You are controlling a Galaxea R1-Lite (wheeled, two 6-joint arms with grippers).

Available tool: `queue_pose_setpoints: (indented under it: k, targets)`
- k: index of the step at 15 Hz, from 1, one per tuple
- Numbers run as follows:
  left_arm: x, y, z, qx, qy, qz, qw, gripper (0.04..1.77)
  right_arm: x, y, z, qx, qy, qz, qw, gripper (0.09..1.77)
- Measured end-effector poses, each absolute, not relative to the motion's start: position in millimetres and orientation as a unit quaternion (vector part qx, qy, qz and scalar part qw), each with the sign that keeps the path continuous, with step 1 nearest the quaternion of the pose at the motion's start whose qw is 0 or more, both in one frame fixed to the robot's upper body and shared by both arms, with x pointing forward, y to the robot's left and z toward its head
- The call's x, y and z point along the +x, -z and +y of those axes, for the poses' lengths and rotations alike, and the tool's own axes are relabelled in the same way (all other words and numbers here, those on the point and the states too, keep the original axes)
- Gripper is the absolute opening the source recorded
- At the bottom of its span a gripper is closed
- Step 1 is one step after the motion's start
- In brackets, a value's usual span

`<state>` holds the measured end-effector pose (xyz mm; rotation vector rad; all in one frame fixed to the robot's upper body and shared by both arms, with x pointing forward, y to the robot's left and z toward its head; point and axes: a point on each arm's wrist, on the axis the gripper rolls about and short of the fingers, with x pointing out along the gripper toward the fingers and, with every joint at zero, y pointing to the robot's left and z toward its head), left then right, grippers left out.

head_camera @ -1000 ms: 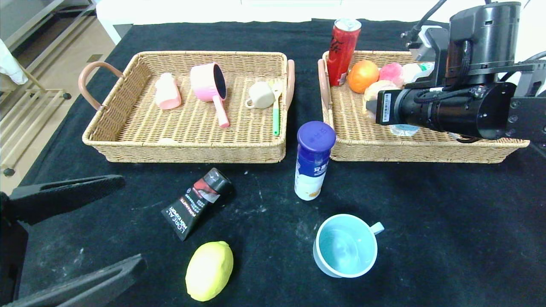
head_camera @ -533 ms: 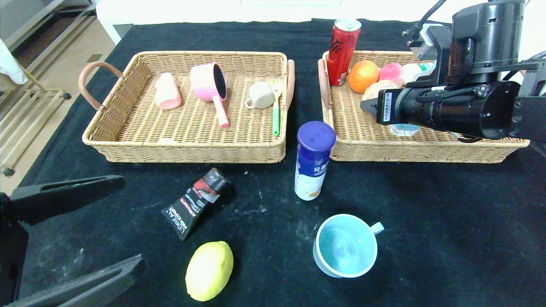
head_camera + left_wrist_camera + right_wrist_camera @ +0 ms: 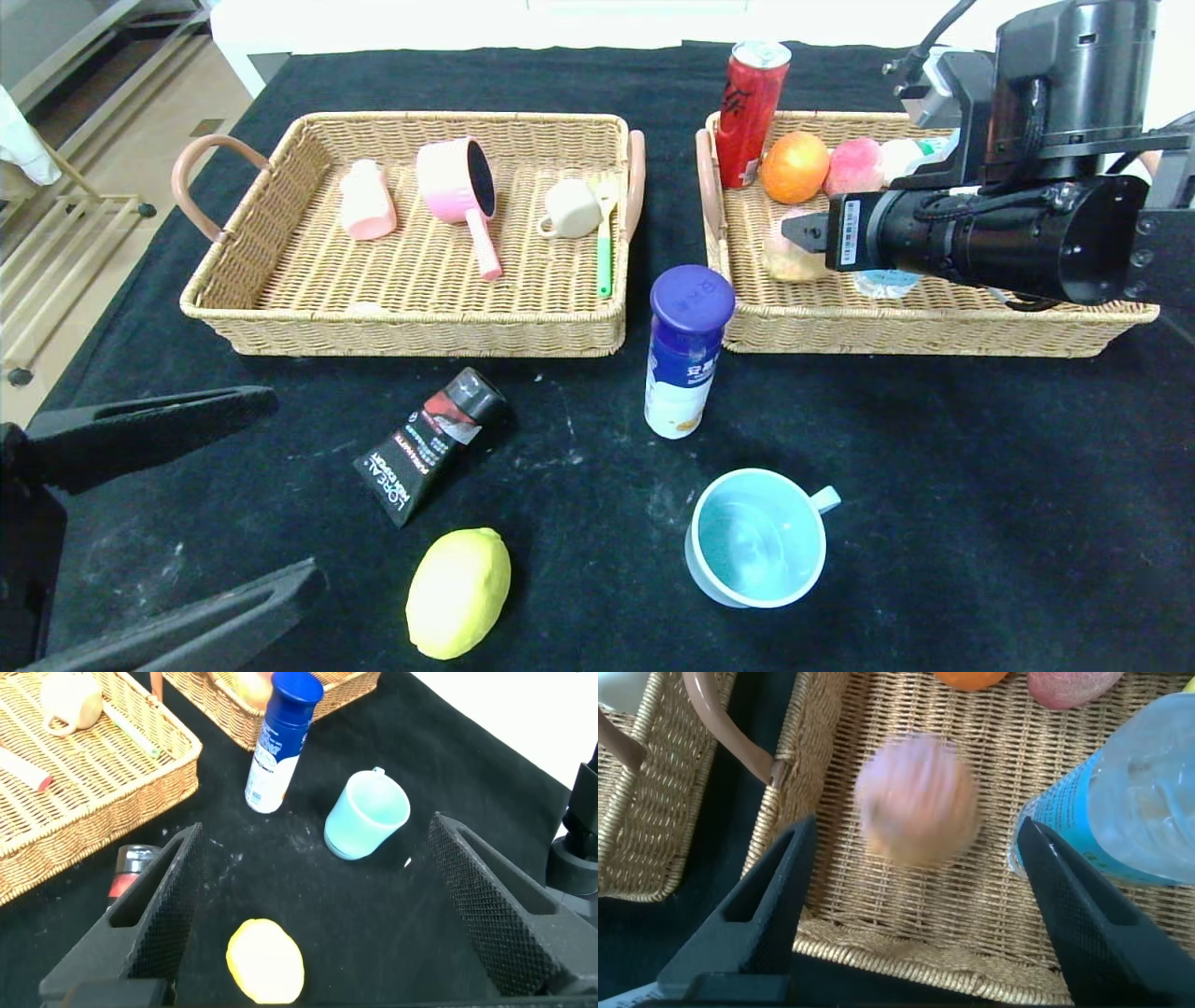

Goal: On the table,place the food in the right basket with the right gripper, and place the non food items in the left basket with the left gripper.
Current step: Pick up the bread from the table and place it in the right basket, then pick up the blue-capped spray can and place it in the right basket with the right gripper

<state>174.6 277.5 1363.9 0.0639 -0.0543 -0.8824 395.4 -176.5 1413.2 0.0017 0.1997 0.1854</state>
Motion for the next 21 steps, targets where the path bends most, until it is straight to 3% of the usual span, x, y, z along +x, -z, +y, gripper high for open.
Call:
queue_pose_setpoints:
  k: [8,15,21]
  targets:
    - [176,-1364,277,0.031,0.427,-0.024,0.903,1.72,333,-1410,-176,-0.025,-0.147,0.124,0.981,1.66]
    - [179,-1362,275,0.031,0.427,-0.017,0.904,1.72,257,-1388,-201,-0.050,-0.325,0.146,0.933,1.69]
    - [180,-1362,275,0.031,0.427,-0.017,0.904,1.72,247,-1378,-189,-0.073,-0.377,0.121,0.915,1.70]
